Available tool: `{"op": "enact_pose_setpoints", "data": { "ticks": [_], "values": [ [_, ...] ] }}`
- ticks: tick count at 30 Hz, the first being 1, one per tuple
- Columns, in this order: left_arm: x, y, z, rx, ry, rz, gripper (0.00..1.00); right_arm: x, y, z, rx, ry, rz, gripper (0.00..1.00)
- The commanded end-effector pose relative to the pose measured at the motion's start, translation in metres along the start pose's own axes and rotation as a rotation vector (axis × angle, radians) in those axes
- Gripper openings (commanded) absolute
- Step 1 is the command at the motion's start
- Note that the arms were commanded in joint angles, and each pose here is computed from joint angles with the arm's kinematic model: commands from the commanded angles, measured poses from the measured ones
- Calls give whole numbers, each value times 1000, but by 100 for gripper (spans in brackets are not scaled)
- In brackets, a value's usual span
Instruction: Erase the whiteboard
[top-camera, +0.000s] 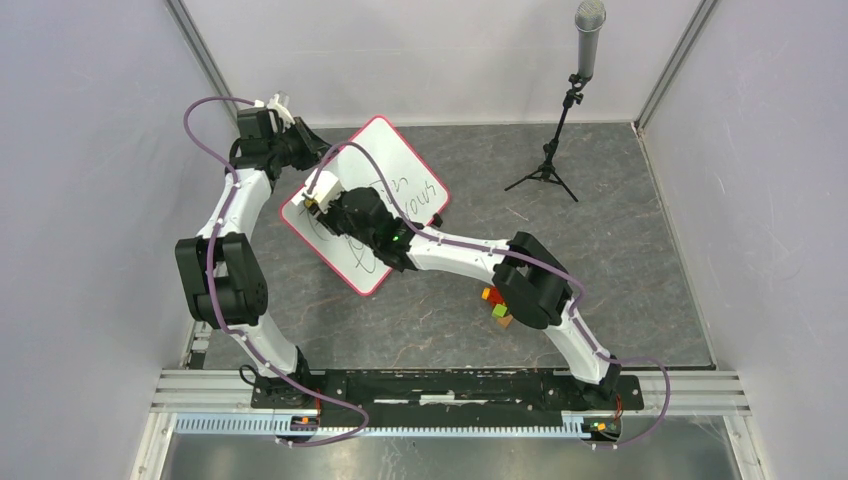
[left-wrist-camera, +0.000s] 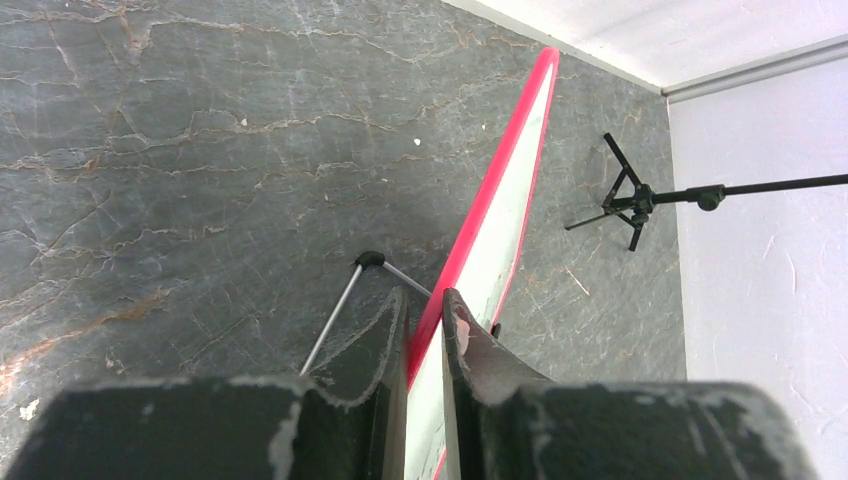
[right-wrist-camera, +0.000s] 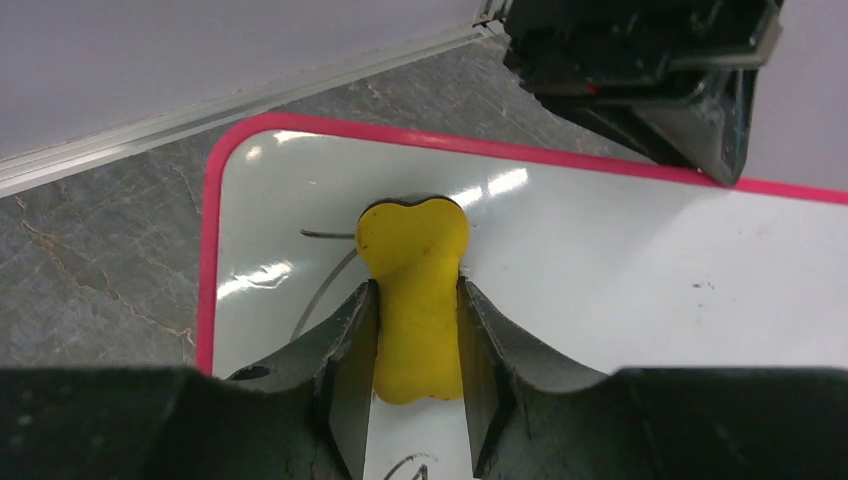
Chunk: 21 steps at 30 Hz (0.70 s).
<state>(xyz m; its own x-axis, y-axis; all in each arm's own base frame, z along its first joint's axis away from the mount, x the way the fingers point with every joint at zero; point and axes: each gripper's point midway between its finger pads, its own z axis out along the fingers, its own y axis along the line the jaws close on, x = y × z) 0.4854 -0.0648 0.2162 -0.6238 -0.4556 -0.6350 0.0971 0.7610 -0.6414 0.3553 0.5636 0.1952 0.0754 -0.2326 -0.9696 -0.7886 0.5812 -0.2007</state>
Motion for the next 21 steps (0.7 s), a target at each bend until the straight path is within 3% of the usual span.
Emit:
{"op": "enact_pose_setpoints", "data": {
  "ticks": [1,7,21],
  "values": [
    [10,-25,-5,66,36,-39,20,-8,25,11,-83,-27,-68,40],
    [10,-23,-5,64,36,-36,20,-6,29,8,-84,-26,-94,40],
    [9,-21,-8,36,42,-16,20,6,58,-3,-280,-15,-230,40]
  ]
}}
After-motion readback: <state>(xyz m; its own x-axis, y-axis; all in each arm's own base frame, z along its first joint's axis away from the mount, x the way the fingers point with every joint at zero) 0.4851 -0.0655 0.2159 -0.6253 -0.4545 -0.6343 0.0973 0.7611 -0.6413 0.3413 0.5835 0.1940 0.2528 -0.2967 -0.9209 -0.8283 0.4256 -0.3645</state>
